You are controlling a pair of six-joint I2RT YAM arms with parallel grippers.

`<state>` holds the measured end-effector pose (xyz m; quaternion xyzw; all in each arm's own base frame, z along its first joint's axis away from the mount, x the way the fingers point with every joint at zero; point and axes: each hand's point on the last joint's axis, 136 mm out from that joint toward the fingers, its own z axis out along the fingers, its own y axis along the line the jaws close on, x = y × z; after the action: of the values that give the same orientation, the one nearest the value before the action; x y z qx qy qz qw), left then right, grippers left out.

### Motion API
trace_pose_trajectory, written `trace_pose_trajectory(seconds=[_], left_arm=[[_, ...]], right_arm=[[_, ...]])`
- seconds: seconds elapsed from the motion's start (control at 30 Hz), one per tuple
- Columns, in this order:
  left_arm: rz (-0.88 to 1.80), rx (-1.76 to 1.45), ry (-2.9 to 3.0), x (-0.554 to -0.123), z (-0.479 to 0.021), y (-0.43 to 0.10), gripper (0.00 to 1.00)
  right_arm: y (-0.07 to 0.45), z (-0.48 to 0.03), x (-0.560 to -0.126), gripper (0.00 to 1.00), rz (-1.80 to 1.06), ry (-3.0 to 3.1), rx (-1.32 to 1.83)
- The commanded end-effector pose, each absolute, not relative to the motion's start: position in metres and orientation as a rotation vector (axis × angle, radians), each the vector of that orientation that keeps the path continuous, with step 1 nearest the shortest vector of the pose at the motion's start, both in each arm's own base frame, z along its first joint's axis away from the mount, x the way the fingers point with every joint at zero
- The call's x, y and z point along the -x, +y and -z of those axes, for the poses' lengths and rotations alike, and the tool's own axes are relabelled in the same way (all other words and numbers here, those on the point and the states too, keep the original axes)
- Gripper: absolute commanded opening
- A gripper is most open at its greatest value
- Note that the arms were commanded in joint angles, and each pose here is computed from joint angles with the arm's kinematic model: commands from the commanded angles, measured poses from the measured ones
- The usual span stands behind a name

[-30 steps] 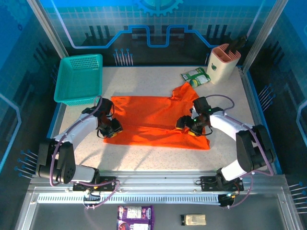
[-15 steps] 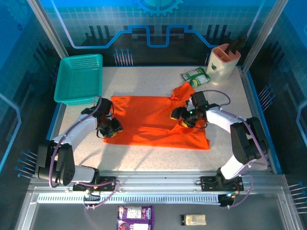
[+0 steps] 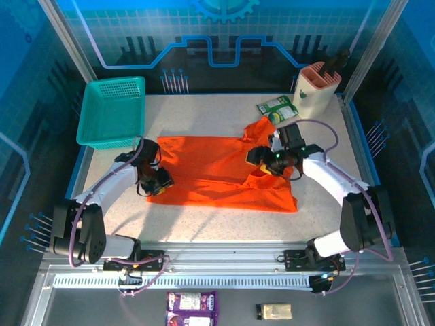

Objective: Fold the inside-out t-shirt

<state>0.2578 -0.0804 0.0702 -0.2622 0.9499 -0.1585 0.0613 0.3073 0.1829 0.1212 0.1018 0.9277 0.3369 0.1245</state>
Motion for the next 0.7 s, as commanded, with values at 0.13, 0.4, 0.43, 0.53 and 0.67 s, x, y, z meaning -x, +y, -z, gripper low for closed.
trace_pose_trajectory(seconds=[0.13,0.4,0.43,0.53,0.67], left_arm=[[0.492,0.791,2.897,-0.259,-0.064,-0.082,0.34],[0.469,0.779,2.9,-0.258,-0.064,-0.08,0.34],[0.468,0.777,2.903,-0.257,-0.064,-0.08,0.34],[0.459,0.777,2.906,-0.257,-0.063,-0.079,0.34],[0.453,0.767,2.909,-0.26,-0.062,-0.079,0.34]], right_arm=[[0.214,-0.087,-0.284,0.77,-1.136,2.788,-0.254],[0.231,-0.071,-0.339,0.77,-1.206,2.715,-0.252],[0.233,-0.066,-0.341,0.77,-1.212,2.722,-0.255],[0.229,-0.053,-0.343,0.77,-1.202,2.734,-0.288],[0.221,-0.051,-0.339,0.76,-1.167,2.755,-0.32]])
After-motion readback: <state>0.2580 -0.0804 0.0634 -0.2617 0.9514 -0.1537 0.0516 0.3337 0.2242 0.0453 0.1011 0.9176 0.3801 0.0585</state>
